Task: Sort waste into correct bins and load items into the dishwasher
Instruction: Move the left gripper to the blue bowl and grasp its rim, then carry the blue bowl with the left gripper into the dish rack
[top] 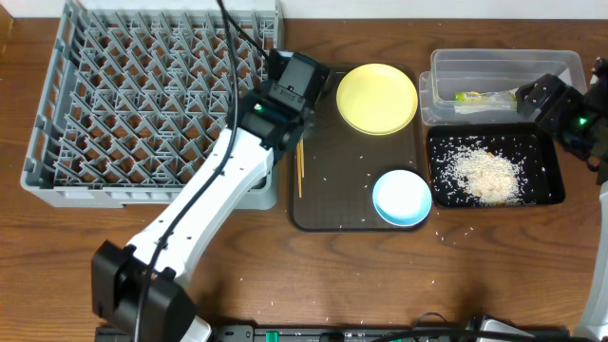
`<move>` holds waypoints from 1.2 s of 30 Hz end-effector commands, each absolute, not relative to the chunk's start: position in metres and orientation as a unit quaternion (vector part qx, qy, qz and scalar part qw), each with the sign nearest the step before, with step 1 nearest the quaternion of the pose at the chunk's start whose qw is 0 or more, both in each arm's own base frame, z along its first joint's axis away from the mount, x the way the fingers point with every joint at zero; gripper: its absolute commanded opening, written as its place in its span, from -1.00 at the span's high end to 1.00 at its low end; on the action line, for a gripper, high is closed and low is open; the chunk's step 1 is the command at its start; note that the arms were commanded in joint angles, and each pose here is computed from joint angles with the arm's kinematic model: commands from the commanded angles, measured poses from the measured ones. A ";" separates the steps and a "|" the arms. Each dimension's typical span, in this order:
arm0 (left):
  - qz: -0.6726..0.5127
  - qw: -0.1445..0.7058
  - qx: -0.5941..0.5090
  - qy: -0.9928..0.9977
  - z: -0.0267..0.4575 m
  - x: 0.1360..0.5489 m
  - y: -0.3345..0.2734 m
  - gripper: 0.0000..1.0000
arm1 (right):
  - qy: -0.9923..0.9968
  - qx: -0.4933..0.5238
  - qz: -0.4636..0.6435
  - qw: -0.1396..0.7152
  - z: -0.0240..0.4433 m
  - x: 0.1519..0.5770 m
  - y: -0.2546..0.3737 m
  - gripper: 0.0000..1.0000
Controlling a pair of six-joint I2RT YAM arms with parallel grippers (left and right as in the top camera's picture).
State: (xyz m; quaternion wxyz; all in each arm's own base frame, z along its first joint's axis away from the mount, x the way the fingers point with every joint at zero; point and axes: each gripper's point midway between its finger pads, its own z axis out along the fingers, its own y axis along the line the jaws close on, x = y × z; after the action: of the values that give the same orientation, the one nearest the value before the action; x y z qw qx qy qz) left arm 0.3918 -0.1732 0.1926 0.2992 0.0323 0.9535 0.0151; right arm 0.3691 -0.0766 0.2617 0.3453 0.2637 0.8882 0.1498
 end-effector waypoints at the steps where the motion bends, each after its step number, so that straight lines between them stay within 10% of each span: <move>1: -0.138 0.196 0.034 0.970 0.165 0.363 -0.230 -0.58 | 0.885 0.265 0.151 0.351 0.267 0.371 -0.078 -0.98; 36: -0.149 0.012 0.090 0.985 0.016 0.275 -0.344 -0.44 | 0.885 0.265 0.151 0.351 0.267 0.371 -0.078 -0.98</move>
State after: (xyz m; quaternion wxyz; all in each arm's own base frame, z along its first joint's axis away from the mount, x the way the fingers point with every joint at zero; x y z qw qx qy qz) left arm 0.2806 -0.3414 0.0288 0.0310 0.0920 0.9844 -0.1466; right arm 0.3691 -0.0766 0.2617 0.3453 0.2637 0.8882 0.1498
